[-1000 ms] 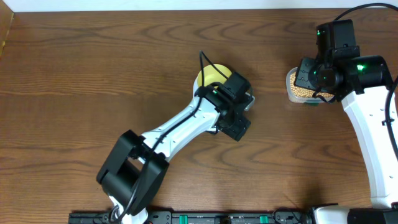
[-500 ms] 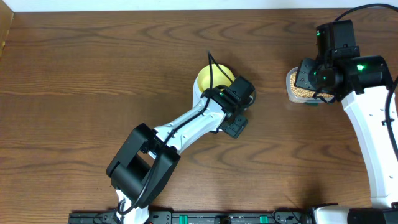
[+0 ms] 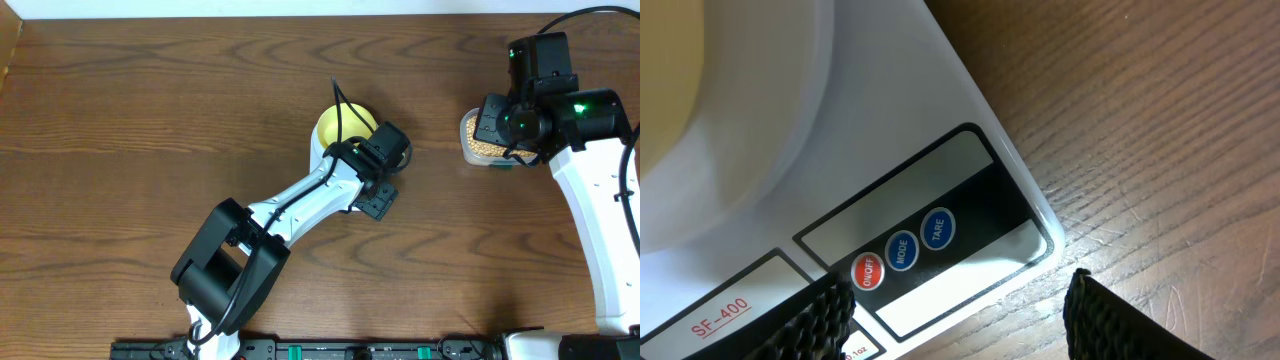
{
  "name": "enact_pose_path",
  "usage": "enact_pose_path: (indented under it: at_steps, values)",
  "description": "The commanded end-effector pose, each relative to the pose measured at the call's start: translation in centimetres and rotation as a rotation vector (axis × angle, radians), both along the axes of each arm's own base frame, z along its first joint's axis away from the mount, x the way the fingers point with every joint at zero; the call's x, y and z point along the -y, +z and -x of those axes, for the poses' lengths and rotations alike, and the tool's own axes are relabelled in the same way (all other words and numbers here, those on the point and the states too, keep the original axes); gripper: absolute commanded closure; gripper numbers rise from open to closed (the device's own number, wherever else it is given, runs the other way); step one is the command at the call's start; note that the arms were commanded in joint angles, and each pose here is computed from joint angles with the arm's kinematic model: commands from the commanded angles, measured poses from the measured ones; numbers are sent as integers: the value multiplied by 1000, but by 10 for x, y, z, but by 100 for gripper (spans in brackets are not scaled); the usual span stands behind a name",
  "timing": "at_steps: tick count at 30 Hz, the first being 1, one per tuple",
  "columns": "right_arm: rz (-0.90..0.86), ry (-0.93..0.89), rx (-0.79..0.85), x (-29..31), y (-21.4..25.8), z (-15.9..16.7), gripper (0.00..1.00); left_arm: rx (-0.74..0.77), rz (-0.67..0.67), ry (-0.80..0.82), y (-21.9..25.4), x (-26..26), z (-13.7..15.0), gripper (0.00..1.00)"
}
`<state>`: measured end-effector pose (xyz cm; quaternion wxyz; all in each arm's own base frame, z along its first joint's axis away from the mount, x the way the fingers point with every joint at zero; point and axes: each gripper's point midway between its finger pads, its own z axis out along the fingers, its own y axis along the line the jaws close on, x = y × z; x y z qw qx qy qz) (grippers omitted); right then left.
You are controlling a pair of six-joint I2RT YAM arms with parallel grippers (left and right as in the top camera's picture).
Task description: Scoop item into bowl and weigh 50g on scale
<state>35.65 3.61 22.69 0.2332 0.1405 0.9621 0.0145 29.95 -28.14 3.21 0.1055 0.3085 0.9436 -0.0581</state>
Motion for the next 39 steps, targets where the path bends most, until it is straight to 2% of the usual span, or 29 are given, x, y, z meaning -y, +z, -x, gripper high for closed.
enact_pose_path:
  at_steps: [1, 18, 39]
  values:
    - [14, -4, 27, 3, 9, -1, 99, -21, -27, 32, -10, -6, 4, 30]
    - [12, -4, 30, 3, 10, -2, 99, -53, -5, 31, -19, -5, 12, 30]
    - [11, -8, 91, 5, 24, -3, 99, -38, 8, 31, -27, -2, 8, 30]
